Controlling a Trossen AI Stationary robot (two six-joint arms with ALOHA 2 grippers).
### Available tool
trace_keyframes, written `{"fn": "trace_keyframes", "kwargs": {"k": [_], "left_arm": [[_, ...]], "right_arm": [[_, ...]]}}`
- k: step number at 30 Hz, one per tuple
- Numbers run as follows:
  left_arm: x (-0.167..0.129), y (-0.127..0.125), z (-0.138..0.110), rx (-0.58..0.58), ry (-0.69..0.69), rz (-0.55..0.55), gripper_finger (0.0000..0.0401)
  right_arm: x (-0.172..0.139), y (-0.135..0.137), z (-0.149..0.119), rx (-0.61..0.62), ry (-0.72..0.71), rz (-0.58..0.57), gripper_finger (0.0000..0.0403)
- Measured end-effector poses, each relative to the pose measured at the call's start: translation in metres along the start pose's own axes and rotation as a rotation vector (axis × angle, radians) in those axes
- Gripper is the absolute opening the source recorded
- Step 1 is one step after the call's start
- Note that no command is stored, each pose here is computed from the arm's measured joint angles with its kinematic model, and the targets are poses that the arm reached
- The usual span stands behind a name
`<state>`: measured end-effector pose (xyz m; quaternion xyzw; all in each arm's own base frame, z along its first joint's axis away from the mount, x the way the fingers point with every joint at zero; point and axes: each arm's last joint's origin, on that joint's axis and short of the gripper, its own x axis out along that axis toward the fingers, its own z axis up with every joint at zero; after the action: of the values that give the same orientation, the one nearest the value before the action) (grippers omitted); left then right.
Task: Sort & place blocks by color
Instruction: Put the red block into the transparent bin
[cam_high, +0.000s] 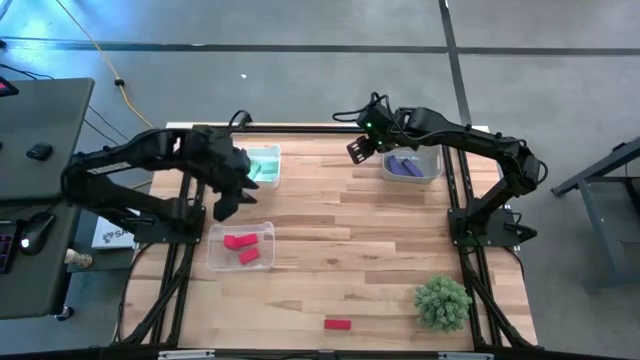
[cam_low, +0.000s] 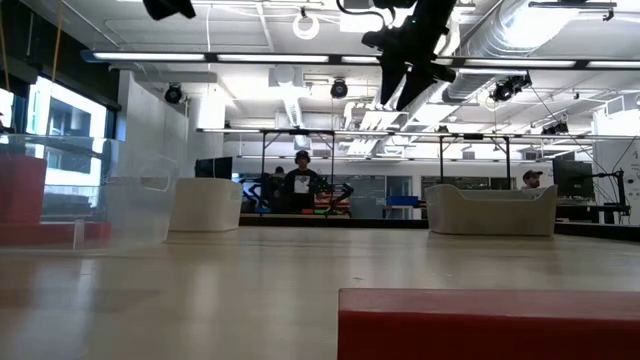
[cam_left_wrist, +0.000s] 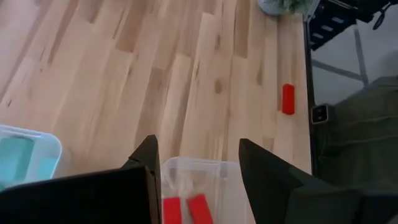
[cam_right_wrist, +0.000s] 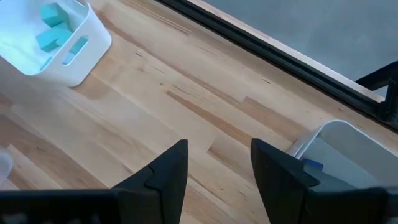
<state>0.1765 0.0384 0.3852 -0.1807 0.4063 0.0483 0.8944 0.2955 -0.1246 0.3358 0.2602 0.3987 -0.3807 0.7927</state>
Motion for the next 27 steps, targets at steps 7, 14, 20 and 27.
{"fn": "trace_keyframes", "kwargs": {"k": [7, 14, 20, 27], "left_arm": [[0.004, -0.026, -0.003, 0.025, -0.022, 0.004, 0.0124], [0.006, -0.047, -0.011, 0.044, -0.011, -0.005, 0.0124], [0.006, -0.063, -0.02, 0.078, 0.005, -0.021, 0.0124], [0.005, -0.078, -0.029, 0.133, 0.013, -0.038, 0.0124]], "right_arm": [[0.0, 0.002, -0.002, -0.019, 0.066, 0.109, 0.0165], [-0.004, 0.018, -0.011, -0.065, 0.128, 0.229, 0.0165], [-0.012, 0.04, -0.027, -0.103, 0.179, 0.313, 0.0165], [-0.026, 0.071, -0.054, -0.185, 0.267, 0.441, 0.0165]]}}
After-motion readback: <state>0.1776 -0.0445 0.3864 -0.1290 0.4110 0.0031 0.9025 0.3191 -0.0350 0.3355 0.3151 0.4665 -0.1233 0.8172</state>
